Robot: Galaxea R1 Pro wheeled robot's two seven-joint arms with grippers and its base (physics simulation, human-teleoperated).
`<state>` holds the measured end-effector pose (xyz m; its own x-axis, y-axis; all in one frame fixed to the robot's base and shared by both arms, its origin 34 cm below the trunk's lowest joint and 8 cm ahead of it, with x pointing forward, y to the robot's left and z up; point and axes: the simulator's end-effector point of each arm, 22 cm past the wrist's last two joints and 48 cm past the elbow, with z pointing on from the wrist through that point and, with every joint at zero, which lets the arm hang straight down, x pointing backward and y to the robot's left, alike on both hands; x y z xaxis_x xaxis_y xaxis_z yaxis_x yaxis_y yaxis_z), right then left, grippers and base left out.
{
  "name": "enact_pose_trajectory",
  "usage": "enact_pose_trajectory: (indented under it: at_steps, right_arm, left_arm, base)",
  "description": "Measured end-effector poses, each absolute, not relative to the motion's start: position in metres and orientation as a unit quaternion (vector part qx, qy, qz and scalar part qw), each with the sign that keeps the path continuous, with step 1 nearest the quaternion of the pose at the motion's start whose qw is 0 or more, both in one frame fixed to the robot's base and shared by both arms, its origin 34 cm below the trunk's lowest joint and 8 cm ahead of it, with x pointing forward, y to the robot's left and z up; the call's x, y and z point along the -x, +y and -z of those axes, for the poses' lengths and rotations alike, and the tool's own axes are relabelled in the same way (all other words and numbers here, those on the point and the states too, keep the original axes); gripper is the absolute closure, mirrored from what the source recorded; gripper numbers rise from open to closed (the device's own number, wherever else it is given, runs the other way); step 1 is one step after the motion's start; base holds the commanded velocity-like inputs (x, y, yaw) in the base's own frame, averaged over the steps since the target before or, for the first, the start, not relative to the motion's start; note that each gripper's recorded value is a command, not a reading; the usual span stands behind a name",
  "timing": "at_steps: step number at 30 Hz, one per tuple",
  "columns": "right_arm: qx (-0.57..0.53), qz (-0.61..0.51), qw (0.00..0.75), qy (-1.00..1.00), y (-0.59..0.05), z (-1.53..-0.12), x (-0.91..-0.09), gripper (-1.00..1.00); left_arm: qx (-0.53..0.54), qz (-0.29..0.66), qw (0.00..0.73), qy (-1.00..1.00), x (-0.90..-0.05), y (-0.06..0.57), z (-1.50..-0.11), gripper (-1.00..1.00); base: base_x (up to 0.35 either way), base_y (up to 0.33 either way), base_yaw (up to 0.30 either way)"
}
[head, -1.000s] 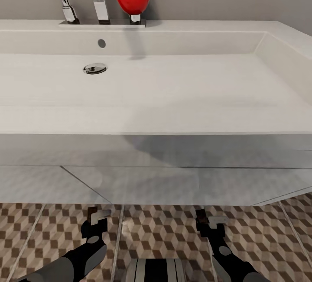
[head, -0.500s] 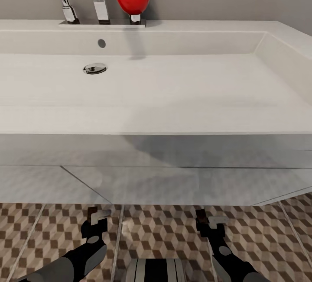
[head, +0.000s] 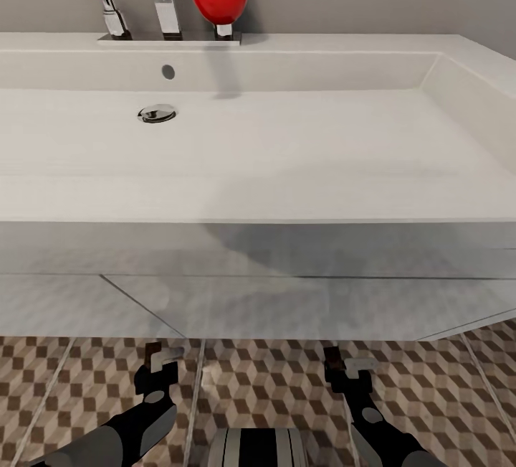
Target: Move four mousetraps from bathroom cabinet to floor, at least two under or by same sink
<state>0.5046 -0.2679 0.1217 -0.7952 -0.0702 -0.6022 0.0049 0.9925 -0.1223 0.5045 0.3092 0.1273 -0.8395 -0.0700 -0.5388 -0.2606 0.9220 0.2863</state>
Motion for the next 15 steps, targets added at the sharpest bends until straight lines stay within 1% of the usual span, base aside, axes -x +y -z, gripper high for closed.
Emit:
enact_pose_trajectory:
  at_steps: [15]
  right_arm:
    - [0.017,0.059,0.314,0.948,-0.268,-0.1162,-0.4999,1.0]
  left_arm:
    - [0.086,-0.177,0.263,0.944,-0.4999,0.3082,-0.1218,1.0]
  base:
    - [0.0,0.0,0.0]
